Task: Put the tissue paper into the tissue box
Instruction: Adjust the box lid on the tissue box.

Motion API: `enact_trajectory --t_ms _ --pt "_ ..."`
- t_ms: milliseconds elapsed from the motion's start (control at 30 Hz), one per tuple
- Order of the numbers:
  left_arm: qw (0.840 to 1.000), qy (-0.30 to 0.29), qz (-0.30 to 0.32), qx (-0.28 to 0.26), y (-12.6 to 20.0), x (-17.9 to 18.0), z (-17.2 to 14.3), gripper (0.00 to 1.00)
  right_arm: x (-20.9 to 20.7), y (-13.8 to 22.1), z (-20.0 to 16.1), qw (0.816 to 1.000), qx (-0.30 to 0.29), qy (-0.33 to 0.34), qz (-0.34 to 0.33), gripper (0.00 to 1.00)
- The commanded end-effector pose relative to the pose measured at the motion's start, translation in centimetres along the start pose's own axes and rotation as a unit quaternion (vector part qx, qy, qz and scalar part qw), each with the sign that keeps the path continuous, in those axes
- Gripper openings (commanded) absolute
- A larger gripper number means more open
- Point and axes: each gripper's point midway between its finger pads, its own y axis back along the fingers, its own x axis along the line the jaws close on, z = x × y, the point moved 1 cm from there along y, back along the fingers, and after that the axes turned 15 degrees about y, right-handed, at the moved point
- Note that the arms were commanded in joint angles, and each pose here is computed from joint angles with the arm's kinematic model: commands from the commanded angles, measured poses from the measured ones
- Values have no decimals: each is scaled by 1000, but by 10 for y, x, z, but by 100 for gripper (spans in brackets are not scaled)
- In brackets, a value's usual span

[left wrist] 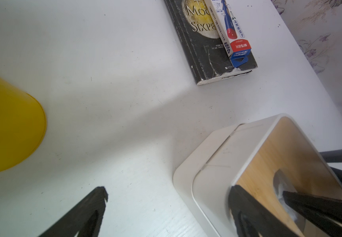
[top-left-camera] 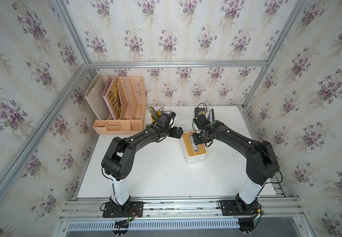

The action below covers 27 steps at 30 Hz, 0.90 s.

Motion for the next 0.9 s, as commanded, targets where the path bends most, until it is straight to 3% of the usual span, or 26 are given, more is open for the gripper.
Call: enact_trajectory --t_ms 0,867 --pt "1000 -5 10 5 -1 3 -2 97 1 -1 2 1000 -3 2 5 27" --pt "1000 -6 14 16 -5 4 -4 96 -2 1 4 1000 10 9 -5 24"
